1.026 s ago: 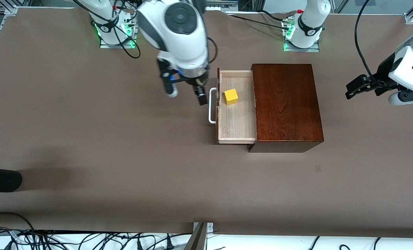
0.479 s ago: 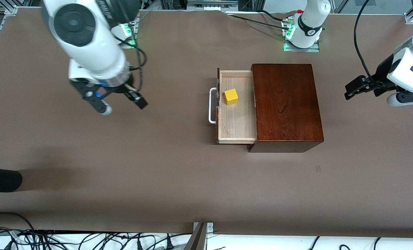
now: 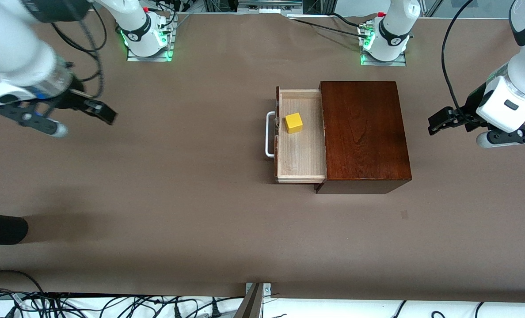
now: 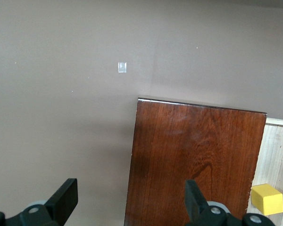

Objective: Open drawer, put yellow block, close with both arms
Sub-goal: 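Withdraw the right gripper to rest while the left gripper reaches the handle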

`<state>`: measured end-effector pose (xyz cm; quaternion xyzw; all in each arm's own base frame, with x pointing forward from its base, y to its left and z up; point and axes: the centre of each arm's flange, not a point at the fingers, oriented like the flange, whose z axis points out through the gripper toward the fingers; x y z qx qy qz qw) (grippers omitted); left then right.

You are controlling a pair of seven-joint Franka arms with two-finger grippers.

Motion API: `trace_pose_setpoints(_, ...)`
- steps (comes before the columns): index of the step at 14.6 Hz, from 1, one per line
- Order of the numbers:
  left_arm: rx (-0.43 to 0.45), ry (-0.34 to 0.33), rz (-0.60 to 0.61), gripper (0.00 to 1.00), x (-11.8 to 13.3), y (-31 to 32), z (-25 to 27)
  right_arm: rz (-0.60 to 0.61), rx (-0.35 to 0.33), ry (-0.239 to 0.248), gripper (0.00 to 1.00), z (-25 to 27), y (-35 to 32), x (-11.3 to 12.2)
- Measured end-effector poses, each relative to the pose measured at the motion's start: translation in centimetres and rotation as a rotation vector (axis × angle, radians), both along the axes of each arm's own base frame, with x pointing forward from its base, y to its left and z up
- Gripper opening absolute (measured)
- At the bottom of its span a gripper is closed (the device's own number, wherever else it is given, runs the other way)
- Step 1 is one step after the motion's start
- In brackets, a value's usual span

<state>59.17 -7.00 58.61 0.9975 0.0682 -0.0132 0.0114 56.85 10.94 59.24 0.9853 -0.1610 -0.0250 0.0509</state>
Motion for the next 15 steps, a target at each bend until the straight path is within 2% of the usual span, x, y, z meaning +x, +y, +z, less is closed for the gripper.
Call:
trace_pose_setpoints(4,-0.002,-0.008,0.053,1.00,-0.9,-6.1,0.6,0.175,0.019,0.009,1.00,1.0,-7.5,-0.9)
trace_pose_setpoints(7,-0.001,-0.005,0.126,1.00,-3.1,-13.6,0.8,0.289,0.030,0.018,1.00,0.9,-11.5,-0.8)
trace_pose_setpoints(15,0.056,0.059,0.341,1.00,-10.3,-32.8,-4.3,0.331,0.034,0.025,1.00,0.5,-12.1,-0.7)
